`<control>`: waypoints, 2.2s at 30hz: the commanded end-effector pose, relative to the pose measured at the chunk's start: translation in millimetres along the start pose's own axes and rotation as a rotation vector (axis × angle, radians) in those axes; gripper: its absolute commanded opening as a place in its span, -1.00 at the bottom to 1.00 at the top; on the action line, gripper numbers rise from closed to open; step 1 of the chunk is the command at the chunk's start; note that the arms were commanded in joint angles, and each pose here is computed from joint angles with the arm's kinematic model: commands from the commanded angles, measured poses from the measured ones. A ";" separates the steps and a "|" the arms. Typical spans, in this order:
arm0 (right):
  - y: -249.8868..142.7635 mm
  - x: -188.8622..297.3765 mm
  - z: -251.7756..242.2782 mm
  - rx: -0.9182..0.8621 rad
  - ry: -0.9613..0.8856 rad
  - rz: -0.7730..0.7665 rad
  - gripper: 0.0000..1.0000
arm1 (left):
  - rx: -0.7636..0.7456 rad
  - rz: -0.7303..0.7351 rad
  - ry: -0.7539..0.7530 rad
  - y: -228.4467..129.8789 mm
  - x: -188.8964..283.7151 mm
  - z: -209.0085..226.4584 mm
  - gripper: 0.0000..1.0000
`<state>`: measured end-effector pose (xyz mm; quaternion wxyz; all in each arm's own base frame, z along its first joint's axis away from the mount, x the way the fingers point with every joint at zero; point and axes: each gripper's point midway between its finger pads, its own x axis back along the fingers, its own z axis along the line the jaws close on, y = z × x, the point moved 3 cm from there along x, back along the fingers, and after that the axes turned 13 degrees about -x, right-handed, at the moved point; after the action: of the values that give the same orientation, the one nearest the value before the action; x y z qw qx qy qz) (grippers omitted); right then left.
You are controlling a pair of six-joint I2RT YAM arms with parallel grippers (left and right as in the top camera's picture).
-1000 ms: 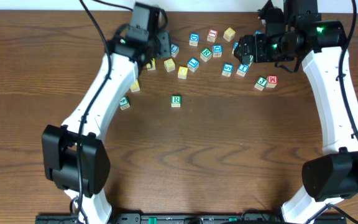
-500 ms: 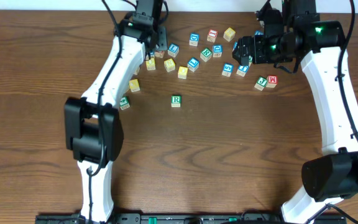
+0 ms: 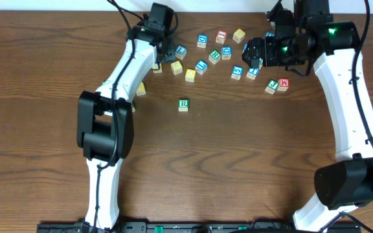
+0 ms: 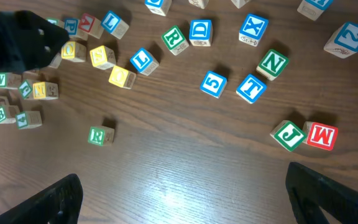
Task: Spell out ROBOT
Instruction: 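Move the left gripper back to the yellow O block and grasp it, then place the yellow O block to the right of the R block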
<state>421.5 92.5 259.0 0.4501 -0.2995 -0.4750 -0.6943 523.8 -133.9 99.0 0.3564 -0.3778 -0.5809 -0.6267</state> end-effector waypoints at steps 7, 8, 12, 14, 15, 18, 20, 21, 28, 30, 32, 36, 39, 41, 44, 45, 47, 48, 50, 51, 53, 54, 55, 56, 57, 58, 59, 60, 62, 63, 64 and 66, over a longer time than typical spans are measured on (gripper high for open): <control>0.5 3.7 3.9 0.017 0.006 -0.004 0.98 | 0.047 0.068 0.044 -19.4 -30.0 2.2 0.12; 0.4 3.7 3.9 0.017 0.006 -0.003 0.98 | 0.046 0.071 0.048 -20.3 -32.0 2.5 0.12; -0.5 3.7 3.7 0.016 0.005 0.001 0.98 | 0.043 0.091 0.054 -26.7 -42.0 2.6 0.12; -0.8 3.7 3.6 0.015 0.004 0.002 0.99 | 0.041 0.103 0.058 -30.2 -47.1 2.7 0.12; -0.9 3.7 3.5 0.015 0.004 0.002 0.98 | 0.040 0.106 0.060 -31.2 -48.5 2.8 0.12; -1.1 3.7 3.5 0.015 0.004 0.003 0.99 | 0.040 0.104 0.064 -31.0 -49.5 3.3 0.11; -1.2 3.7 3.5 0.015 0.004 0.004 0.98 | 0.041 0.097 0.063 -29.6 -49.5 3.1 0.04; -1.2 3.7 3.5 0.015 0.004 0.004 0.99 | 0.041 0.097 0.063 -29.5 -49.5 3.0 0.00; -1.2 3.7 3.4 0.015 0.003 0.004 0.99 | 0.041 0.096 0.062 -29.3 -49.4 3.0 -0.24; -1.2 3.7 3.4 0.015 0.004 0.004 0.98 | 0.041 0.097 0.062 -29.6 -49.2 3.0 -0.25; -1.2 3.7 3.4 0.015 0.003 0.004 0.99 | 0.040 0.100 0.063 -29.9 -48.9 3.1 -0.27; -1.2 3.7 3.4 0.015 0.003 0.004 0.99 | 0.039 0.108 0.065 -31.4 -46.6 3.8 -0.35; -1.1 3.7 3.4 0.015 0.003 0.004 0.99 | 0.040 0.102 0.064 -29.0 -42.2 4.0 -0.38; -1.2 3.7 3.3 0.015 0.003 0.004 0.98 | 0.042 0.090 0.061 -25.6 -37.1 4.1 -0.38; -1.2 3.7 3.3 0.015 0.003 0.004 0.99 | 0.042 0.067 0.056 -18.6 -26.6 4.3 -0.39; -1.2 3.7 3.3 0.015 0.003 0.004 0.98 | 0.044 0.057 0.054 -15.9 -22.4 4.3 -0.40; -1.2 3.7 3.3 0.015 0.003 0.004 0.99 | 0.046 0.042 0.050 -11.6 -15.2 4.5 -0.40; -1.3 3.7 3.3 0.015 0.003 0.004 0.99 | 0.048 0.034 0.048 -9.3 -10.9 4.7 -0.40; -1.3 3.7 3.3 0.015 0.003 0.004 0.98 | 0.049 0.024 0.046 -6.6 -4.2 4.9 -0.40; -1.3 3.7 3.3 0.015 0.003 0.004 0.99 | 0.049 0.018 0.044 -4.9 0.7 4.6 -0.40; -1.1 3.7 3.4 0.015 0.003 0.003 0.98 | 0.050 0.006 0.040 -1.5 12.6 4.7 -0.41; -1.0 3.7 3.4 0.015 0.003 0.003 0.99 | 0.049 0.002 0.038 -0.5 17.9 4.4 -0.40; -1.0 3.7 3.3 0.015 0.003 0.003 0.98 | 0.049 -0.003 0.032 0.9 24.2 4.0 -0.40; -0.9 3.7 2.9 0.015 0.000 0.002 0.99 | 0.049 -0.002 0.024 1.0 29.1 2.8 -0.40; -0.8 3.7 2.3 0.015 -0.004 0.001 0.98 | 0.046 -0.002 0.009 1.1 35.6 0.2 -0.40; -0.5 3.7 1.6 0.015 -0.009 0.000 0.88 | 0.043 0.003 -0.004 0.0 41.3 -2.6 -0.41; 0.0 3.9 0.2 0.014 -0.016 -0.003 0.80 | 0.038 0.009 -0.018 -1.5 46.2 -5.9 -0.41; 0.4 4.1 -1.3 0.012 -0.022 -0.004 0.79 | 0.032 0.020 -0.035 -4.2 50.3 -10.1 -0.40; 1.5 4.7 -3.4 0.007 -0.025 -0.008 0.81 | 0.015 0.053 -0.072 -12.3 55.7 -21.2 -0.40; 2.5 5.0 -4.7 0.005 -0.025 -0.012 0.85 | 0.007 0.070 -0.087 -16.7 57.0 -26.5 -0.40; 3.4 5.4 -5.7 0.002 -0.026 -0.015 0.87 | -0.003 0.092 -0.107 -22.1 58.3 -33.1 -0.41; 6.8 6.9 -12.9 -0.037 -0.046 -0.029 0.91 | -0.023 0.136 -0.127 -33.6 61.1 -44.5 -0.40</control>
<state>420.5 87.9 257.3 0.4453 -0.3092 -0.4766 -0.6921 479.7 -153.1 133.6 0.3704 -0.4200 -0.5728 -0.5986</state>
